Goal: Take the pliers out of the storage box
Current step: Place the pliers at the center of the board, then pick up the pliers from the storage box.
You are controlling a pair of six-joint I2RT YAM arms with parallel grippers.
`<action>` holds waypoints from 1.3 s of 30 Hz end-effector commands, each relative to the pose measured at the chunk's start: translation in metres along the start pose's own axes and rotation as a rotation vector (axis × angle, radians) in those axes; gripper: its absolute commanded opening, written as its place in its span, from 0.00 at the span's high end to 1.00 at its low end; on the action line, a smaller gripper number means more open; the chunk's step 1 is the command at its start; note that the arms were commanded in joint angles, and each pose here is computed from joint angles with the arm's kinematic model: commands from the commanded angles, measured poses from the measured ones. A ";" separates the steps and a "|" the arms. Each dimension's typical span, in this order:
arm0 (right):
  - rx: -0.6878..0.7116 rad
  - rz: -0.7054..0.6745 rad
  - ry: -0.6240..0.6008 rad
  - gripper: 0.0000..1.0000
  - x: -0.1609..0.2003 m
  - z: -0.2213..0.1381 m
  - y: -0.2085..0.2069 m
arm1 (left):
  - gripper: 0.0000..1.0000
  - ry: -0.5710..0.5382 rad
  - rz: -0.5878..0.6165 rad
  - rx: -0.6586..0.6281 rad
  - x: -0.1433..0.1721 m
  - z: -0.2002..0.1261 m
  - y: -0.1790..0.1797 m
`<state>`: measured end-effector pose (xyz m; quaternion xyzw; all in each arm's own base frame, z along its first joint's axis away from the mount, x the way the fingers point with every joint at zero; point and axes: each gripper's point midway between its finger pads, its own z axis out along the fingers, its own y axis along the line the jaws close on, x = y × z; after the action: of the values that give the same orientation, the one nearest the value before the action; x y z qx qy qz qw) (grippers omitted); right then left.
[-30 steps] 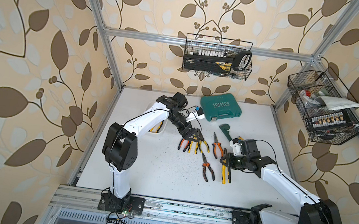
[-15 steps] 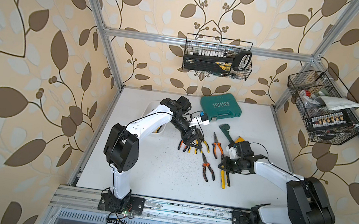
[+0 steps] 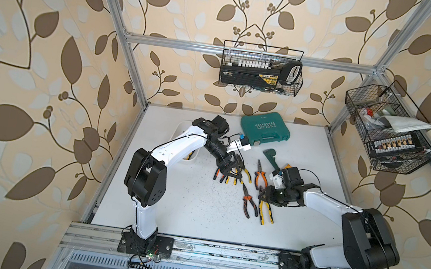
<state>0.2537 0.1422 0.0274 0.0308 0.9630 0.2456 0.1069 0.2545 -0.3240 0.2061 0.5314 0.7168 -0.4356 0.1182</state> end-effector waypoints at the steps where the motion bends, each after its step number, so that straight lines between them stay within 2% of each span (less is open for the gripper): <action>1: 0.030 0.013 0.000 0.55 0.005 -0.010 -0.002 | 0.01 -0.025 0.051 -0.006 -0.007 -0.012 -0.013; 7: 0.058 0.013 -0.017 0.55 0.005 -0.020 -0.004 | 0.01 -0.019 0.055 -0.027 -0.006 -0.014 -0.011; 10: 0.065 -0.004 -0.064 0.51 -0.002 -0.032 0.000 | 0.01 -0.008 0.039 -0.097 -0.003 -0.019 0.005; 11: 0.062 -0.017 -0.084 0.46 -0.006 -0.036 0.004 | 0.01 -0.009 0.032 -0.129 -0.002 -0.023 0.012; 13: 0.054 -0.048 -0.138 0.25 -0.017 -0.047 0.013 | 0.01 -0.034 0.007 -0.190 -0.002 -0.038 0.028; 15: 0.035 -0.079 -0.186 0.13 -0.028 -0.056 0.027 | 0.01 -0.065 -0.020 -0.250 -0.004 -0.056 0.043; 16: 0.023 -0.100 -0.208 0.07 -0.034 -0.060 0.036 | 0.01 -0.076 -0.038 -0.294 -0.003 -0.066 0.053; 19: -0.015 -0.158 -0.259 0.01 -0.050 -0.066 0.064 | 0.01 -0.108 -0.117 -0.438 0.001 -0.095 0.084; 23: -0.059 -0.256 -0.304 0.00 -0.066 -0.069 0.107 | 0.01 -0.122 -0.294 -0.665 0.020 -0.136 0.131; 28: -0.111 -0.390 -0.319 0.00 -0.079 -0.064 0.165 | 0.05 -0.078 -0.550 -0.957 0.063 -0.179 0.185; 34: -0.173 -0.541 -0.314 0.00 -0.077 -0.047 0.226 | 0.20 -0.020 -0.753 -1.068 0.094 -0.200 0.219; 39: -0.223 -0.593 -0.332 0.01 -0.079 -0.036 0.259 | 0.30 -0.001 -0.796 -1.053 0.098 -0.197 0.241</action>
<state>0.3155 0.3286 0.1849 -0.2074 0.8815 0.2953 0.3045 0.4765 -0.1060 0.1379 0.1210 0.9708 -0.0545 0.1996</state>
